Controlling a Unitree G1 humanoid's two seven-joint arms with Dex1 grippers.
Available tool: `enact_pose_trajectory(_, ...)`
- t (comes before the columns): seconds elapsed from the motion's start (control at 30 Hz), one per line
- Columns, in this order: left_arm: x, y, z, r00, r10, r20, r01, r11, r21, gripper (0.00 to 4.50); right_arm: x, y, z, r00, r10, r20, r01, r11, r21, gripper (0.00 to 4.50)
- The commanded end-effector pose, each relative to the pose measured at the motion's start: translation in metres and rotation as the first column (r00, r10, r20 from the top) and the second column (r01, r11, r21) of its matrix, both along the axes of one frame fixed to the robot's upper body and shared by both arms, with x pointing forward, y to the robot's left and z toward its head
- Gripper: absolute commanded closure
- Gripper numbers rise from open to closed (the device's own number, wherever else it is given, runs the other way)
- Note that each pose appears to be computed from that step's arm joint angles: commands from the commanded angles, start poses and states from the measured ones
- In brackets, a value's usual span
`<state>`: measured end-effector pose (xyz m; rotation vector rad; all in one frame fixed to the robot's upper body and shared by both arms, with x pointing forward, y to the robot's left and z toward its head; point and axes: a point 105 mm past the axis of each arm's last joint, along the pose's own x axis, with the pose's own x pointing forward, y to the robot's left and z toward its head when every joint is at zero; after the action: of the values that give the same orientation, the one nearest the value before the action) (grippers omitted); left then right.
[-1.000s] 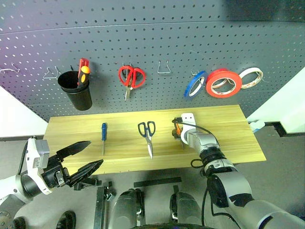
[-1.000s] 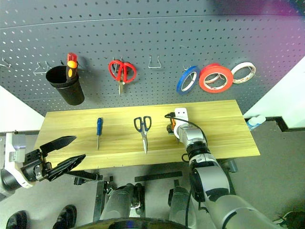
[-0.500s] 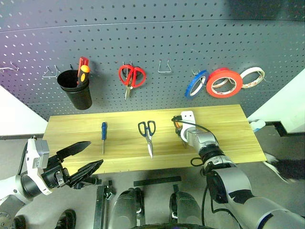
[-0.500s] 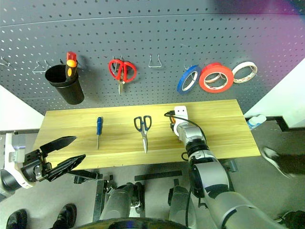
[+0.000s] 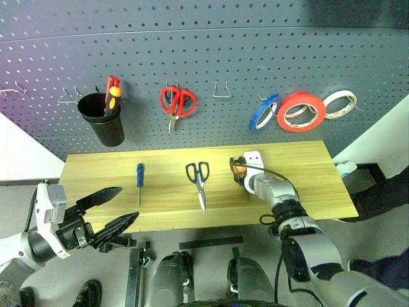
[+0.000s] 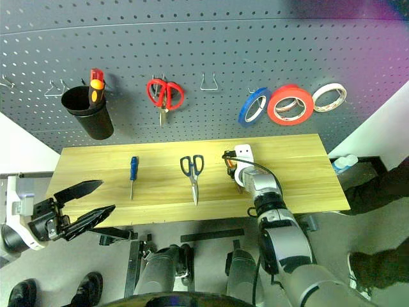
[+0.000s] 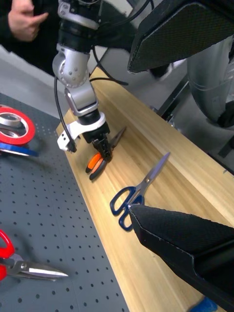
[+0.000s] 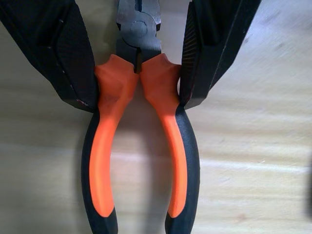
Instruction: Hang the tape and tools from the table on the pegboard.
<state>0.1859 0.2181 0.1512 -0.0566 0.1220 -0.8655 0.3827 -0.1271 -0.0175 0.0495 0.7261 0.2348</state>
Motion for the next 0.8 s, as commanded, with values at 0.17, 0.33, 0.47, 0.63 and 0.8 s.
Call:
enact_pose_trajectory(0.17,0.008,0.0,0.004,0.999,-0.005,0.042,0.005,1.0,-0.006,0.0,-0.014,0.01,0.042,0.967,0.149,0.204,-0.183,0.971,0.157,2.37)
enact_pose_trajectory(0.33,0.016,0.001,0.005,0.998,-0.01,0.054,0.011,1.0,-0.017,0.0,-0.018,0.006,0.059,0.939,0.145,0.311,-0.213,0.957,0.197,2.37)
enact_pose_trajectory(0.47,0.021,0.002,0.005,0.998,-0.018,0.068,0.019,1.0,-0.015,0.0,-0.021,0.007,0.085,0.869,0.132,0.477,-0.276,0.929,0.245,2.37)
enact_pose_trajectory(0.63,0.027,0.001,0.004,0.996,-0.023,0.087,0.025,1.0,-0.016,0.0,-0.033,0.02,0.109,0.787,0.177,0.591,-0.401,0.874,0.272,2.37)
enact_pose_trajectory(0.8,0.03,0.001,0.01,0.992,-0.009,0.124,0.014,0.999,-0.04,0.0,-0.041,0.019,0.128,0.696,0.201,0.689,-0.478,0.846,0.236,2.37)
